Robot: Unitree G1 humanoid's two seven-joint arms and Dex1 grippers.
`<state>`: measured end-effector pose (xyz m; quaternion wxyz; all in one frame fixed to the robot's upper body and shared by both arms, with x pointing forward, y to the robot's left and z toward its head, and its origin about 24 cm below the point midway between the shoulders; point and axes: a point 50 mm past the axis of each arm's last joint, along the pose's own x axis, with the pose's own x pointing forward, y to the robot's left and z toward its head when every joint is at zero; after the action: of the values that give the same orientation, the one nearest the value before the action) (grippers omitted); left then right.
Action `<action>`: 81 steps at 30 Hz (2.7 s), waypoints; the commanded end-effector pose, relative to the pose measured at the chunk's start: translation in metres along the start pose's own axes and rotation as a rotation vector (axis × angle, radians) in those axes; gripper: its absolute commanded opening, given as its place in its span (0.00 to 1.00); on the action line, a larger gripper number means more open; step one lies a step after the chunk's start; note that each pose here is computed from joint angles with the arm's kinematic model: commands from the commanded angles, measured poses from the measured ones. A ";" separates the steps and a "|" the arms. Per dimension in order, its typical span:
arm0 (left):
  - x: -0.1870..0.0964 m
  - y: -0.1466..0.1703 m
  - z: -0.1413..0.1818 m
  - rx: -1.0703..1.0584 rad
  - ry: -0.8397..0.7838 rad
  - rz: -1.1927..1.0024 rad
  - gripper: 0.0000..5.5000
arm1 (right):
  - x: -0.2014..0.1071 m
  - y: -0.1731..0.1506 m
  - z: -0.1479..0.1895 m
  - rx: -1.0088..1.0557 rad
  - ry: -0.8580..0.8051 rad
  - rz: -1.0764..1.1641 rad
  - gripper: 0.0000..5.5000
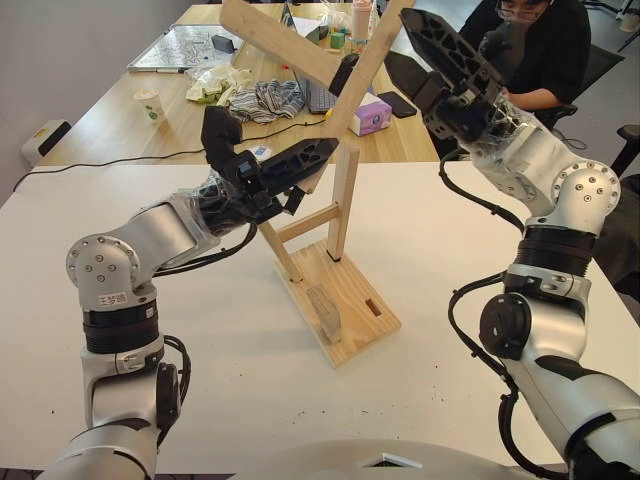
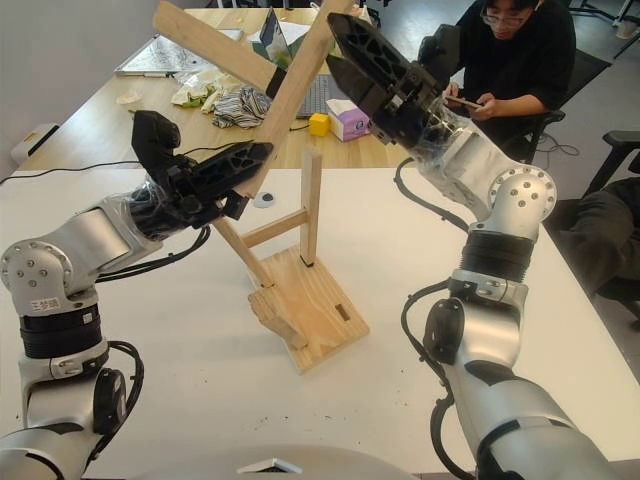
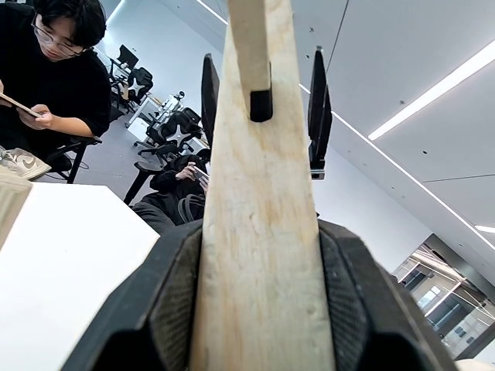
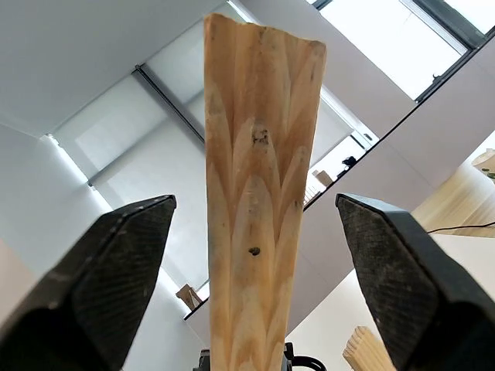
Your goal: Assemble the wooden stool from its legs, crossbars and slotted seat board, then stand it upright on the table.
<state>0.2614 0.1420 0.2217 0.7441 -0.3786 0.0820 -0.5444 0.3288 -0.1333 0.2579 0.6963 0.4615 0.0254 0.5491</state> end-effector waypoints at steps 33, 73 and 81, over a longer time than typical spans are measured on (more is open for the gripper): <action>-0.006 0.004 -0.003 0.011 0.049 0.021 0.59 | 0.016 0.006 -0.014 0.095 0.060 0.058 0.38; -0.082 0.123 -0.023 0.354 0.073 0.512 0.97 | -0.045 0.001 0.004 -0.271 0.021 -0.088 0.37; -0.060 0.162 -0.008 0.605 0.164 0.658 0.97 | -0.053 -0.002 -0.022 -0.351 0.143 -0.055 0.37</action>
<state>0.3455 0.2040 0.0979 0.9320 -0.1247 0.0771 -0.3314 0.2972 -0.1603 0.2129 0.7766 0.2976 0.0060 0.5553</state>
